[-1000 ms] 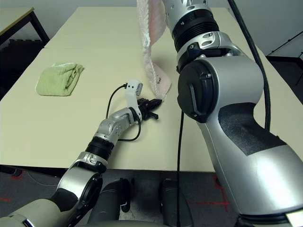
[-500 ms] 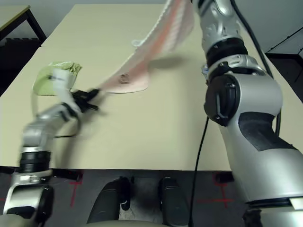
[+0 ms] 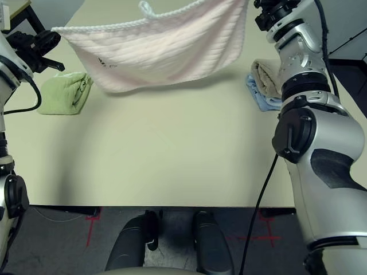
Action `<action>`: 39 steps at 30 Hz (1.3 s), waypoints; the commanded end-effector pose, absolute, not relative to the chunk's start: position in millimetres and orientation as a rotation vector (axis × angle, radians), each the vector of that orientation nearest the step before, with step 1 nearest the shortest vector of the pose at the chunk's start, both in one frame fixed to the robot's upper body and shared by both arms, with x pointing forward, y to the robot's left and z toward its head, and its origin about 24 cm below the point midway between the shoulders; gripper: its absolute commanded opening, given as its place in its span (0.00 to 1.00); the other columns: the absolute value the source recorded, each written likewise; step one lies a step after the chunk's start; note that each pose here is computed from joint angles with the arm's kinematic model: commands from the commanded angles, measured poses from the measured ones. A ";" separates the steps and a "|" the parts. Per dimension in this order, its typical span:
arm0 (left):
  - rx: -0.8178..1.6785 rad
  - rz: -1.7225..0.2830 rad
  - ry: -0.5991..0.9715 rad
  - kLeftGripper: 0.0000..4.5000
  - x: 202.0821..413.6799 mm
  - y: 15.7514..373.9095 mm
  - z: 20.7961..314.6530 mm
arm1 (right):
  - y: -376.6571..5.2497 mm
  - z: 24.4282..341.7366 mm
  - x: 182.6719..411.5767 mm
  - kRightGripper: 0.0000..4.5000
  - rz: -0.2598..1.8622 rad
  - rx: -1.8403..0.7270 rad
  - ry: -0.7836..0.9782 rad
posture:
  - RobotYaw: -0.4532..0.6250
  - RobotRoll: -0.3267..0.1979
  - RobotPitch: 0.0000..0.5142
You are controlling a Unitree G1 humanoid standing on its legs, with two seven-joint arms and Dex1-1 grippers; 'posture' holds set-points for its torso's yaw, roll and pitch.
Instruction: Fold the towel and set it aside.
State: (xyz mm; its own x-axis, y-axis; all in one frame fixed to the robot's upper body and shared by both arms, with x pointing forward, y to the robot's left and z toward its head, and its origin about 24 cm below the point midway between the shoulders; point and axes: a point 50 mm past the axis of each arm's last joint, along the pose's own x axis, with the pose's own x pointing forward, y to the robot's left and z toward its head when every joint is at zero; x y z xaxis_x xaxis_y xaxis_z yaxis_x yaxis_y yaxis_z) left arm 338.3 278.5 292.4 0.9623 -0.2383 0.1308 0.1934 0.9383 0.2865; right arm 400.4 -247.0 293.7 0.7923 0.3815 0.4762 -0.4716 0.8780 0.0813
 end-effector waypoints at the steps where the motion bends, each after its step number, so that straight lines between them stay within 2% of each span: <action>1: 0.273 -0.218 -0.073 0.01 332.0 289.9 273.6 | -256.8 251.0 390.5 0.00 0.715 0.292 -0.225 | 0.42 0.62 0.39; 3: 0.251 -0.226 -0.018 0.01 324.8 294.3 261.5 | -272.1 230.7 377.7 0.00 0.801 0.370 -0.099 | 0.41 0.62 0.43; 6: 0.233 -0.223 0.007 0.01 319.5 297.8 258.4 | -287.9 219.0 365.0 0.00 0.833 0.388 -0.018 | 0.40 0.62 0.46; 10: 0.212 -0.234 0.032 0.01 318.6 298.9 258.0 | -294.6 194.7 349.2 0.00 0.951 0.197 0.213 | 0.38 0.62 0.48; 16: 0.204 -0.374 0.157 0.01 308.4 292.4 243.2 | -297.8 178.3 336.0 0.00 1.080 -0.127 0.455 | 0.38 0.62 0.51; 21: 0.225 -0.444 0.224 0.01 300.1 295.7 240.6 | -298.6 188.8 337.7 0.00 1.087 -0.201 0.470 | 0.37 0.62 0.53; 24: 0.235 -0.421 0.205 0.01 305.0 300.5 246.4 | -288.9 202.5 350.4 0.00 1.040 -0.174 0.326 | 0.38 0.62 0.54; 26: 0.231 -0.372 0.156 0.01 312.1 303.7 254.9 | -280.0 215.2 365.2 0.00 0.912 -0.158 0.147 | 0.38 0.62 0.55; 31: 0.270 -0.166 -0.105 0.01 337.4 312.2 294.6 | -267.8 264.0 394.6 0.00 0.427 -0.033 -0.306 | 0.40 0.62 0.56; 35: 0.262 -0.098 -0.454 0.01 346.4 306.0 341.3 | -279.3 306.9 392.6 0.00 0.028 0.001 -0.566 | 0.41 0.62 0.55; 39: 0.246 -0.019 -0.625 0.01 347.6 306.5 357.4 | -273.8 321.2 389.4 0.00 0.038 0.030 -0.671 | 0.41 0.62 0.54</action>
State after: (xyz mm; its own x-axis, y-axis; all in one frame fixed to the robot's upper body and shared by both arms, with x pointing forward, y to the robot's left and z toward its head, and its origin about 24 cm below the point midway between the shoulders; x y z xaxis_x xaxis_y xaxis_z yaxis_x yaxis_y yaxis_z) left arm 351.6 285.2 361.0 0.8201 -0.2044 0.5345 0.0448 0.9541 0.2961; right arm 393.1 -254.7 330.1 0.7782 0.1262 0.6152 -0.1036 0.9920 -0.0724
